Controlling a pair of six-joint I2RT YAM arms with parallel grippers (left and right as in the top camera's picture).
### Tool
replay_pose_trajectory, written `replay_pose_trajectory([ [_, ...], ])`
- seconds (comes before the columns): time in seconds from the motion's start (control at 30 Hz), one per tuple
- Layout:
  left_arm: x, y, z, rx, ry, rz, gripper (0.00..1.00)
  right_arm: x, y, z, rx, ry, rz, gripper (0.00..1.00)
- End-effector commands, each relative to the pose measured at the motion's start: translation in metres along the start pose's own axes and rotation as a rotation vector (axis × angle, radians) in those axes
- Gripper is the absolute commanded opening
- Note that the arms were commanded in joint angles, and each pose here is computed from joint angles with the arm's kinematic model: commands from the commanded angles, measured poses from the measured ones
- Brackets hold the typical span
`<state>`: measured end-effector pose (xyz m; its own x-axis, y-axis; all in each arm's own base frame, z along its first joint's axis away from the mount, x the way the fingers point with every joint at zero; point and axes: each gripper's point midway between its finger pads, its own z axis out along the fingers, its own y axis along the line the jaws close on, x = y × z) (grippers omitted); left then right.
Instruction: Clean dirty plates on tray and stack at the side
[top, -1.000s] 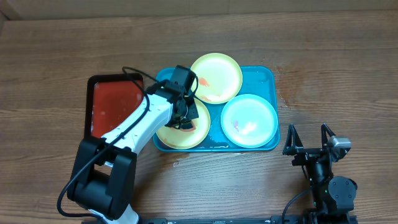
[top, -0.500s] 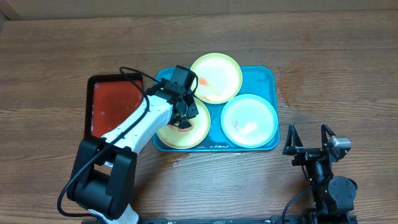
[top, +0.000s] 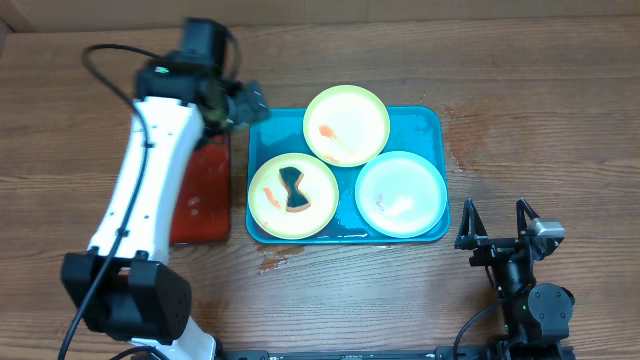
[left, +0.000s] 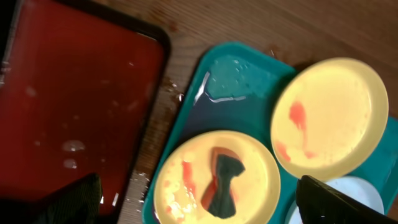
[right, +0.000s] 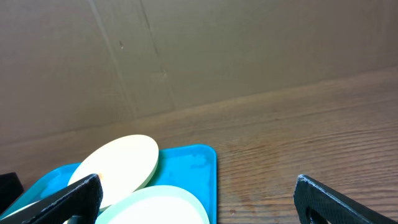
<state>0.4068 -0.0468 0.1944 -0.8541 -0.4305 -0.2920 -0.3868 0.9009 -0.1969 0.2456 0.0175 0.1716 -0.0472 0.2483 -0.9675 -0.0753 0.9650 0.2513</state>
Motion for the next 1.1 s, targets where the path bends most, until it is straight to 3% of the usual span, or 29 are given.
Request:
replay_pose_trajectory([
  [0.0,-0.010,0.013,-0.007,-0.008,-0.020,-0.014,1.00,0.002,-0.002,0.000,0.007,-0.005,-0.004,1.00],
  [0.2,-0.017,0.020,-0.007,-0.009,-0.034,-0.034,1.00,-0.001,-0.001,0.000,0.005,-0.014,-0.004,1.00],
  [0.27,-0.019,0.018,-0.007,-0.004,-0.042,-0.034,1.00,-0.027,0.009,-0.002,-0.047,-0.118,0.022,1.00],
  [0.37,-0.018,0.015,-0.006,0.011,-0.036,-0.046,1.00,-0.057,0.055,-0.015,-0.316,-0.201,0.174,1.00],
  [0.47,-0.018,0.016,-0.006,0.010,-0.035,-0.048,1.00,-0.085,0.078,-0.033,-0.470,-0.287,0.248,1.00],
  [0.63,-0.015,0.017,-0.006,0.002,-0.022,-0.048,1.00,-0.148,0.095,-0.076,-0.594,-0.557,0.217,1.00],
  [0.73,-0.012,0.020,-0.005,-0.009,-0.010,-0.048,1.00,-0.182,0.103,-0.090,-0.581,-0.604,0.167,1.00],
  [0.87,-0.012,0.020,-0.005,-0.008,-0.011,-0.048,1.00,-0.210,0.115,-0.072,-0.480,-0.423,0.016,1.00],
  [1.07,-0.012,0.020,-0.005,-0.009,-0.010,-0.048,1.00,-0.209,0.111,0.007,-0.306,0.132,0.030,1.00],
])
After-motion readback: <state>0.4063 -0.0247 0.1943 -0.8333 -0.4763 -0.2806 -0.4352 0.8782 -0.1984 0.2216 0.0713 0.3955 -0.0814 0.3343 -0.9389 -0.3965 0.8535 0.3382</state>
